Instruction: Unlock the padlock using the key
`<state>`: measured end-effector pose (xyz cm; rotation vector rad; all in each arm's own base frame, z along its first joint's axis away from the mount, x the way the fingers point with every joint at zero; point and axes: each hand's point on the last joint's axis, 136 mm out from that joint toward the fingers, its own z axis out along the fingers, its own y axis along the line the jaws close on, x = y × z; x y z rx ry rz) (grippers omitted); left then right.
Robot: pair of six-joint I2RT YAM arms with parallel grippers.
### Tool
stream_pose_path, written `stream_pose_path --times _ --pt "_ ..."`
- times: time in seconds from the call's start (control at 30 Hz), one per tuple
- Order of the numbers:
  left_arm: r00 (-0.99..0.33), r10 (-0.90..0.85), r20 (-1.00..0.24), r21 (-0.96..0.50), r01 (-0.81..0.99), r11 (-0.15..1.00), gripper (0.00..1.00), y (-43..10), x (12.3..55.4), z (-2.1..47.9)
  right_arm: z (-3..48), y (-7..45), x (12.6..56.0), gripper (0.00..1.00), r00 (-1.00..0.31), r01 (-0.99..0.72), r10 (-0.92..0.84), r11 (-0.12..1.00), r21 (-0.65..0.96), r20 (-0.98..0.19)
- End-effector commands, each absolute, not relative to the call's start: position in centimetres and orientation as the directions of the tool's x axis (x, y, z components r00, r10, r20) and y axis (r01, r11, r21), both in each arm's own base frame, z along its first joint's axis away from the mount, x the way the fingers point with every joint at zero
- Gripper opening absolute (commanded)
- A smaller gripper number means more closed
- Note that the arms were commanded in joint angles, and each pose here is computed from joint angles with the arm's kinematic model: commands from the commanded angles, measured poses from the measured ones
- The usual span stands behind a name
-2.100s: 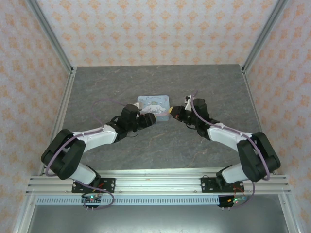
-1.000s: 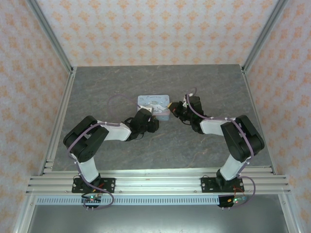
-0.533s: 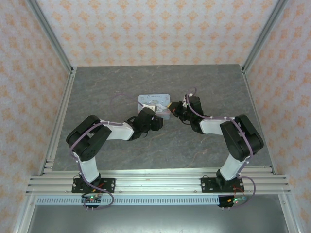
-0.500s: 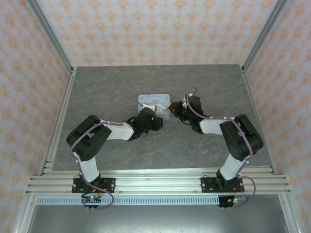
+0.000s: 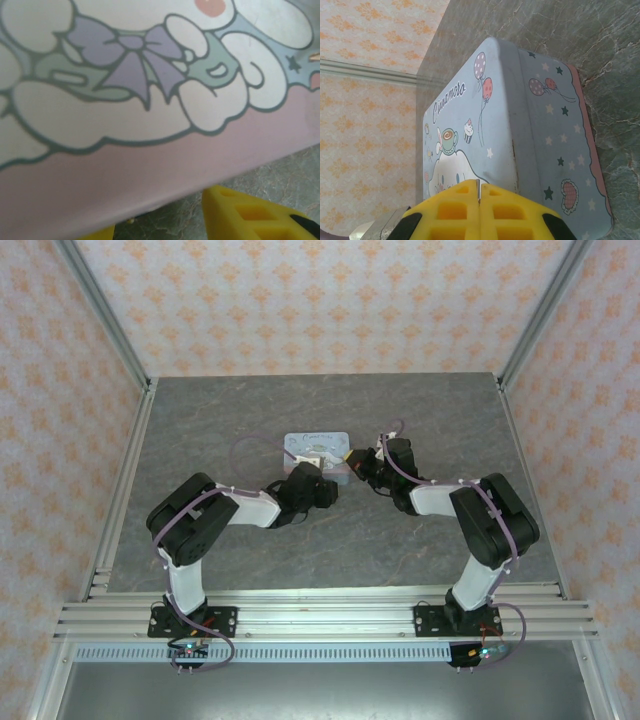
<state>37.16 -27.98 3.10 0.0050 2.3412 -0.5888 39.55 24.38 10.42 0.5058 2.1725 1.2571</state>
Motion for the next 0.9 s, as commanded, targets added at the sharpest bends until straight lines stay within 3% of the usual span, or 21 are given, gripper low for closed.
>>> stream_pose_path --times 0.0,0.17,0.4,0.87 --pt "-0.698 -0.273 -0.662 -0.530 0.177 0.829 0.48 -30.0 38.5 6.9 9.6 24.3 40.0 0.00 -0.767 0.060 0.579 0.493 0.868 -0.275" --pt "-0.675 -0.391 -0.626 -0.628 0.141 0.765 0.48 -30.3 39.1 8.9 9.4 24.4 40.1 0.00 -0.769 0.063 0.578 0.493 0.868 -0.273" --pt "-0.669 -0.539 -0.512 -0.748 0.039 0.662 0.47 -29.7 39.5 7.7 9.3 24.4 40.1 0.00 -0.771 0.063 0.577 0.490 0.869 -0.270" --pt "-0.645 -0.617 -0.452 -0.786 -0.039 0.617 0.33 -28.8 39.1 6.2 9.0 24.4 40.0 0.00 -0.774 0.062 0.572 0.494 0.867 -0.271"
